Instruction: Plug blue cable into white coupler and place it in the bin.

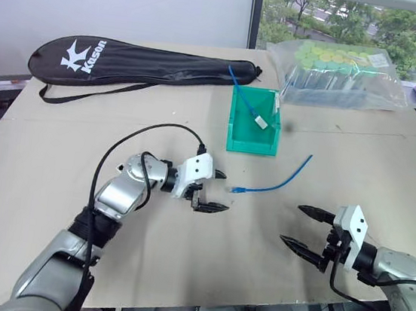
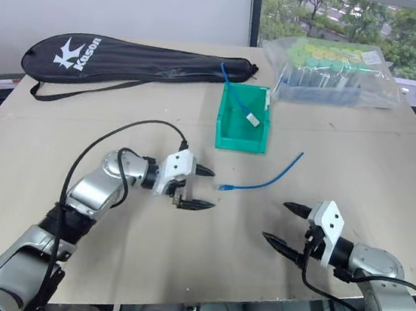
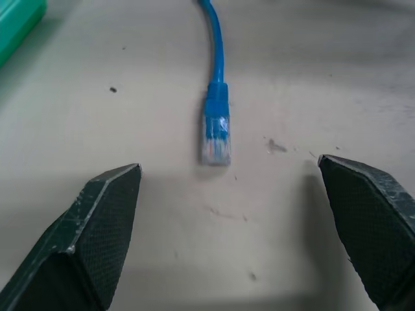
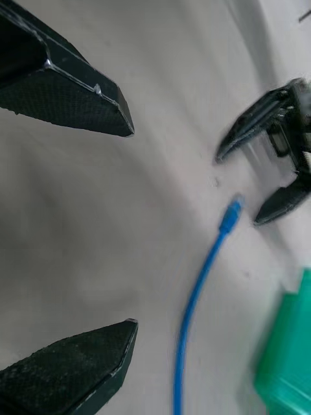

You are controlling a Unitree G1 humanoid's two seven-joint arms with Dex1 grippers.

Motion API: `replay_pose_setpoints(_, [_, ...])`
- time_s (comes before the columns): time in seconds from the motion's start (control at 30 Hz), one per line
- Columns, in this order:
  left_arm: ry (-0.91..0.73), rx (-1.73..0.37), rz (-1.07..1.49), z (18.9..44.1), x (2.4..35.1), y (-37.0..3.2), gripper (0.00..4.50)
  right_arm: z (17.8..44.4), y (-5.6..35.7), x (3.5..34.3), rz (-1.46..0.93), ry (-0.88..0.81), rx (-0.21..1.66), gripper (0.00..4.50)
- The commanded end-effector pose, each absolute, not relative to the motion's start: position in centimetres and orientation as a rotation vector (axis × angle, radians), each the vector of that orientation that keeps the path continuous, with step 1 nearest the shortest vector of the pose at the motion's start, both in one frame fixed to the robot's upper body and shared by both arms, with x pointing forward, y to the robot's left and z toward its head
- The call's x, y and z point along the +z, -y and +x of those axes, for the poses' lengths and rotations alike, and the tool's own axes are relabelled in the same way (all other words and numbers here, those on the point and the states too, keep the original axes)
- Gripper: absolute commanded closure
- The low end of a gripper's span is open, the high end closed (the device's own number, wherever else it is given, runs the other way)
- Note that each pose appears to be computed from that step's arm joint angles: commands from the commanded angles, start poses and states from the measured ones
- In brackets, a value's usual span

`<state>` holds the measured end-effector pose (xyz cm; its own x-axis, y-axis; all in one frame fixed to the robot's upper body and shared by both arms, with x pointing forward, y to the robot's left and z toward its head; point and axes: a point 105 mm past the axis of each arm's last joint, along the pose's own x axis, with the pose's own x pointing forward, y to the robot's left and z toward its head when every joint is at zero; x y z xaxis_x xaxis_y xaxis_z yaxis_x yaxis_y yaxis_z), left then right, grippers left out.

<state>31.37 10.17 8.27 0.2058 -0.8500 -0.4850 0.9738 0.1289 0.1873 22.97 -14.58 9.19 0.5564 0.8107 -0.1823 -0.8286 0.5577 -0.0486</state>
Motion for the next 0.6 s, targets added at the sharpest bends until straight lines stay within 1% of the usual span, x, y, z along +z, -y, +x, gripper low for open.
replay_pose_setpoints(0.03, [-0.3, -1.381, 0.501, 31.5, 7.7, -9.6, 1.75, 22.8, 14.0, 10.4, -0.141, -0.075, 0.947, 0.0])
replay_pose_setpoints(0.1, [-0.31, -1.396, 0.482, 31.4, 7.6, -9.3, 2.77, 22.7, 13.9, 10.3, -0.136, -0.073, 0.937, 0.0])
replay_pose_setpoints(0.2, [-0.337, -1.425, 0.486, 31.0, 7.1, -9.4, 4.4, 22.6, 13.9, 10.1, -0.137, -0.077, 0.929, 0.0])
replay_pose_setpoints(0.23, [-0.341, -1.428, 0.481, 30.9, 7.0, -9.4, 4.46, 22.5, 13.9, 10.0, -0.138, -0.08, 0.927, 0.0])
replay_pose_setpoints(0.4, [-0.319, -1.438, 0.436, 30.9, 7.5, -9.1, 4.46, 22.8, 13.9, 10.0, -0.121, -0.084, 0.929, 0.0])
replay_pose_setpoints(0.47, [-0.273, -1.429, 0.313, 31.0, 8.8, -8.5, 4.46, 22.8, 13.2, 10.3, -0.043, -0.085, 0.95, 0.0])
replay_pose_setpoints(0.53, [-0.239, -1.417, 0.142, 31.1, 10.3, -7.8, 4.46, 22.5, 12.2, 10.7, 0.103, -0.11, 0.989, 0.0])
replay_pose_setpoints(0.6, [-0.248, -1.41, -0.048, 31.2, 11.4, -7.1, 4.46, 22.2, 11.2, 11.0, 0.259, -0.147, 1.025, 0.0])
